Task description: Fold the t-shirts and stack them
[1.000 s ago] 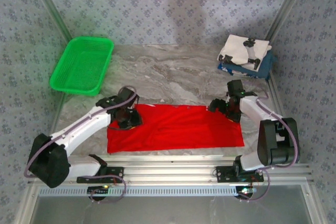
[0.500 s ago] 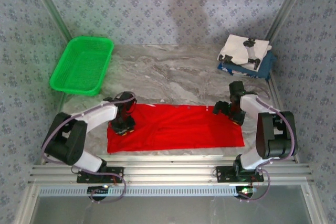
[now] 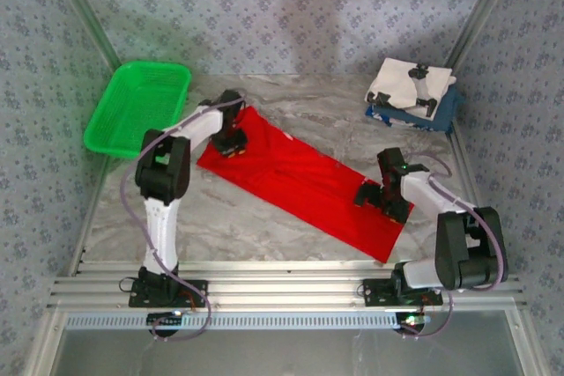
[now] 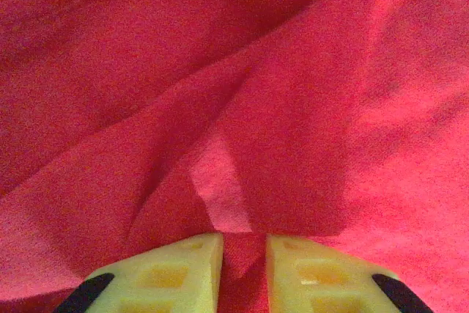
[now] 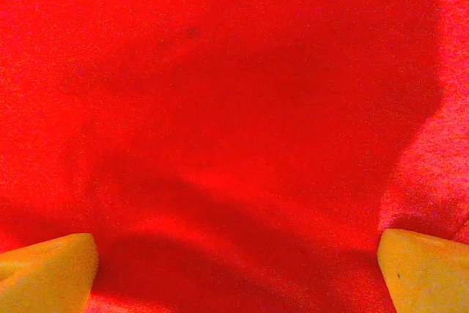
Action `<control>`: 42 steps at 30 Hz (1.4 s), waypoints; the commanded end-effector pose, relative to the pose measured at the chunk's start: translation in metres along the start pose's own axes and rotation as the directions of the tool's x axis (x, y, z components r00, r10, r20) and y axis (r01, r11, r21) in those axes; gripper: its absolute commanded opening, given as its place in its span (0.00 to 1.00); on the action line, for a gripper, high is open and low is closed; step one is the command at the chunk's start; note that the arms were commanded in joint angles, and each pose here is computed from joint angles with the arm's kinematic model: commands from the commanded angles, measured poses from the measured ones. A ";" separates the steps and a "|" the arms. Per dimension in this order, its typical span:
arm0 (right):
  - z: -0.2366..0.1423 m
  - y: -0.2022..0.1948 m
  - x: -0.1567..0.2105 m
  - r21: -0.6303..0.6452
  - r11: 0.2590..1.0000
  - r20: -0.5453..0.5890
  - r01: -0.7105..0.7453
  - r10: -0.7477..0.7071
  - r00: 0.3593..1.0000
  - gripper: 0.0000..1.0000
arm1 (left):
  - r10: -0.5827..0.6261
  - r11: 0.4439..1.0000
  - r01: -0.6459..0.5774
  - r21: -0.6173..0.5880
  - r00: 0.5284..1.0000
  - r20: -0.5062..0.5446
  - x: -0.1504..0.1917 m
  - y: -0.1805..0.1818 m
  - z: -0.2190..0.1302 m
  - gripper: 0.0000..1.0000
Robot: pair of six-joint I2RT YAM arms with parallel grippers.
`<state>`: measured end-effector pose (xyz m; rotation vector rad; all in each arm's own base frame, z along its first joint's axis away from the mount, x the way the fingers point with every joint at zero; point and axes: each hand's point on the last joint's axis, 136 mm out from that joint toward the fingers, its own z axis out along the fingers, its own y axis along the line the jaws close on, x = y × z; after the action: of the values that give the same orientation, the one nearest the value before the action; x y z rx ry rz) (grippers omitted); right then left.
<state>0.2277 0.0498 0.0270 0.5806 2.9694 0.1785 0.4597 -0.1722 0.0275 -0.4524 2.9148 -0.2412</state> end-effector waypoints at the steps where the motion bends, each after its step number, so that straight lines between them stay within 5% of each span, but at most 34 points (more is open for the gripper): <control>1: 0.000 0.016 0.024 -0.036 0.999 -0.063 0.002 -0.004 0.998 1.00 | 0.036 0.999 -0.033 0.040 0.998 -0.059 -0.019 -0.009 0.028 0.23; 15: 0.019 0.138 0.067 -0.231 0.972 -0.229 -0.038 -0.017 0.973 1.00 | -0.057 0.887 0.050 0.458 0.998 0.003 -0.104 -0.108 0.082 0.31; 19: 0.023 0.180 0.080 -0.293 0.954 -0.288 -0.059 -0.029 0.957 1.00 | -0.127 0.788 0.117 0.604 0.992 -0.027 -0.120 -0.130 0.083 0.32; 32: 0.027 0.246 0.142 -0.327 0.938 -0.432 -0.113 -0.042 0.901 1.00 | -0.204 0.715 0.091 0.693 0.975 0.083 -0.161 -0.137 0.073 0.35; 37: 0.006 0.252 0.160 -0.353 0.929 -0.445 -0.109 -0.064 0.893 1.00 | -0.175 0.694 0.033 0.719 0.977 0.124 -0.166 -0.150 0.041 0.47; 42: -0.046 0.228 0.152 -0.366 0.931 -0.350 0.014 -0.152 0.924 1.00 | -0.146 0.612 -0.078 0.787 0.967 0.209 -0.181 -0.168 -0.068 0.64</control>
<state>0.1749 0.3386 0.0608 0.4681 3.1918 0.9784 0.6682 -0.2737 0.0760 -0.4055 2.2793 -1.2766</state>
